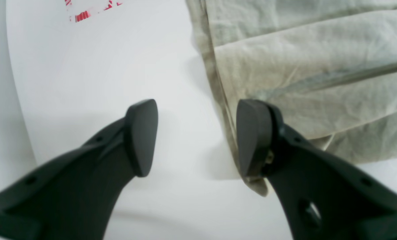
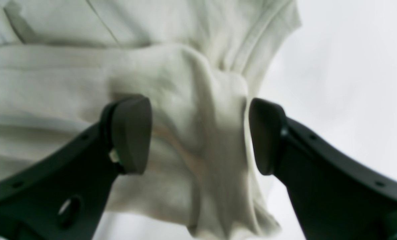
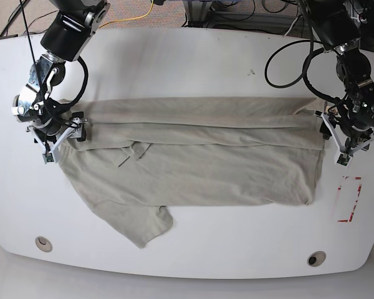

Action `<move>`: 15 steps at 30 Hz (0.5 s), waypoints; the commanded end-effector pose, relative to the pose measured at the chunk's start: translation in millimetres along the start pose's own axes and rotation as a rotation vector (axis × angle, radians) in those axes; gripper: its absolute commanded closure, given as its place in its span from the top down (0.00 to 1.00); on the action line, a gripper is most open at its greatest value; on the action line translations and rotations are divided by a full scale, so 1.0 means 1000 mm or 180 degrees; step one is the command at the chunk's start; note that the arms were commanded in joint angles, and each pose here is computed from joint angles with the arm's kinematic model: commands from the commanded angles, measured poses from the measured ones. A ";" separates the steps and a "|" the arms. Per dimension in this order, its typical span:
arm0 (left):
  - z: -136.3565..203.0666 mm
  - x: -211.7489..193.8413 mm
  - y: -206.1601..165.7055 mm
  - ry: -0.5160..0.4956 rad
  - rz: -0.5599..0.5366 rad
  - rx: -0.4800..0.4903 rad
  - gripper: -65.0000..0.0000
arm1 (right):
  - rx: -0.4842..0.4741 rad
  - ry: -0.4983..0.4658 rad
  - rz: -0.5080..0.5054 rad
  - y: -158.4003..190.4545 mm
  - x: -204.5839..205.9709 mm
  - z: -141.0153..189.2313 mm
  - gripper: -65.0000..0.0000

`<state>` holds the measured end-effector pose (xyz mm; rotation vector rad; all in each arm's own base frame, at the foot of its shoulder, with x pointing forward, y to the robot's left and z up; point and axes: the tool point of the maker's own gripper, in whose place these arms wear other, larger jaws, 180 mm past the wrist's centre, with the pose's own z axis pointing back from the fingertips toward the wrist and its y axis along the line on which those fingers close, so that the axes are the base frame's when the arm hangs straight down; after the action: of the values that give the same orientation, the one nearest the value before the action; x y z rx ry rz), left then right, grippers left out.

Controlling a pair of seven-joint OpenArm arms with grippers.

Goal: Layout the t-shirt on the table in an organized manner, then fold the t-shirt properly
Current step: 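Hold the shirt edge with both grippers and adjust the grip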

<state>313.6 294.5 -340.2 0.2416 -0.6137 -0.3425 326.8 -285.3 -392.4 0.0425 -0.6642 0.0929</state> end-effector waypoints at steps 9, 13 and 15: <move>0.006 0.015 0.010 -0.0153 -0.0011 0.0085 0.54 | 0.0032 -0.0149 -0.0050 -0.005 0.022 -0.004 0.59; 0.006 0.015 0.010 -0.0153 -0.0011 0.0085 0.54 | 0.0036 -0.0189 -0.0051 -0.005 0.028 -0.004 0.29; 0.006 0.015 0.010 -0.0153 -0.0011 0.0085 0.54 | 0.0038 -0.0188 -0.0047 -0.004 0.028 -0.004 0.14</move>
<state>313.8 294.3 -340.1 0.2412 -0.6145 -0.3424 336.9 -280.9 -397.4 0.0792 -0.6566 0.0765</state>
